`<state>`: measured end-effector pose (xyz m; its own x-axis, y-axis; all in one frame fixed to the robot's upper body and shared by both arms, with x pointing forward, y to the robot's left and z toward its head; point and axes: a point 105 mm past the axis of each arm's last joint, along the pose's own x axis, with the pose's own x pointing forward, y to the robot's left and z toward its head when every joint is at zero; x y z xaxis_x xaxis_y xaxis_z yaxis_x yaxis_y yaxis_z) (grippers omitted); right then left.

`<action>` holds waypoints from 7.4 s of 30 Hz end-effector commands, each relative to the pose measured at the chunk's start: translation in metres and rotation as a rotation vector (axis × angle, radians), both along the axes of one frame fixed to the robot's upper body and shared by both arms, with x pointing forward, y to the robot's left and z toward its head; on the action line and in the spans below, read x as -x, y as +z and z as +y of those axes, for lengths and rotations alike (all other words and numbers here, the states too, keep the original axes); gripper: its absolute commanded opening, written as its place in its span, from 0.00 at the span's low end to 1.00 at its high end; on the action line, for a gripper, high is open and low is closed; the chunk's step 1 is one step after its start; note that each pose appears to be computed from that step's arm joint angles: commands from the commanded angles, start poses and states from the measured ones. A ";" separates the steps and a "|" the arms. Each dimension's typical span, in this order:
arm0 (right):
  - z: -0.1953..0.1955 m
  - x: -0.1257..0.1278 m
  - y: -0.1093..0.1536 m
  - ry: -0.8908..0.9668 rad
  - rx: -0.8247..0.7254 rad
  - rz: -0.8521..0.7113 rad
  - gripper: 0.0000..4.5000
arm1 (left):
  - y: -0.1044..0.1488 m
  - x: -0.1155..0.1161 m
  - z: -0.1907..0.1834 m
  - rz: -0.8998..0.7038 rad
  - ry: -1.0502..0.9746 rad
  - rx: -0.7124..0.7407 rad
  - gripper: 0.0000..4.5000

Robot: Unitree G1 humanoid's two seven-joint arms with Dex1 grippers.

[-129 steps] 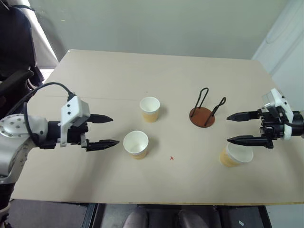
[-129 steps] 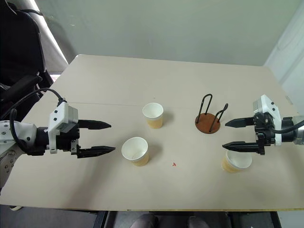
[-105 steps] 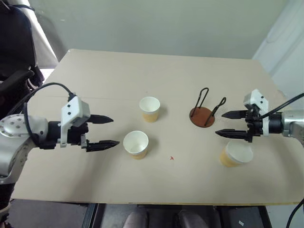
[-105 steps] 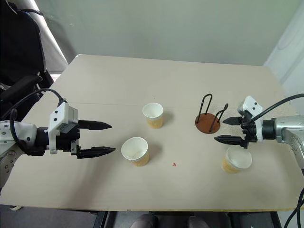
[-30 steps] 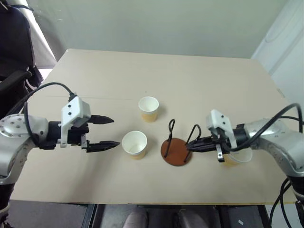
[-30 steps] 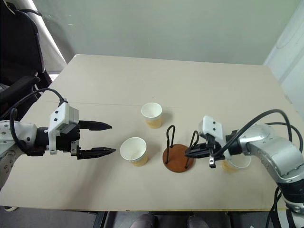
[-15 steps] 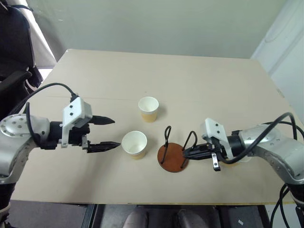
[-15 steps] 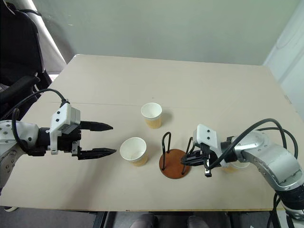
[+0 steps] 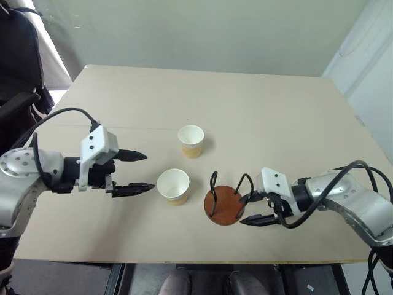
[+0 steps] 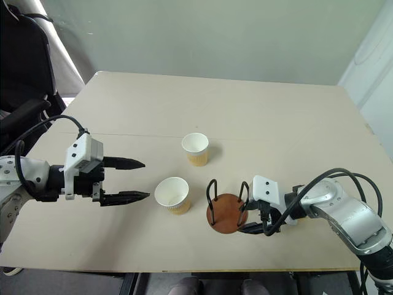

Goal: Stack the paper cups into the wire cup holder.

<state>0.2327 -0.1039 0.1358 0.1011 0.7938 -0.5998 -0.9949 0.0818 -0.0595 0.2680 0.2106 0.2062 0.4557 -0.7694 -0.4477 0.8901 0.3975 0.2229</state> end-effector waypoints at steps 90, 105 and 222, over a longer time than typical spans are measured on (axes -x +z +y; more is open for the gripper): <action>0.005 0.004 0.119 0.239 0.048 -0.286 0.01 | 0.045 0.033 -0.055 -0.122 -0.368 -0.062 1.00; 0.010 0.001 0.099 0.339 0.130 -0.323 0.01 | 0.041 0.036 -0.051 -0.116 -0.334 -0.067 1.00; -0.098 0.008 0.105 -0.307 -0.368 -0.140 1.00 | 0.033 0.027 -0.168 -0.274 -1.178 -0.213 0.00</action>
<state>0.2284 -0.2016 0.2283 0.4085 0.8703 -0.2753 -0.9105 0.4095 -0.0564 0.2476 0.0407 0.2380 -0.3535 -0.7367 -0.5764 0.6526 -0.6357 0.4123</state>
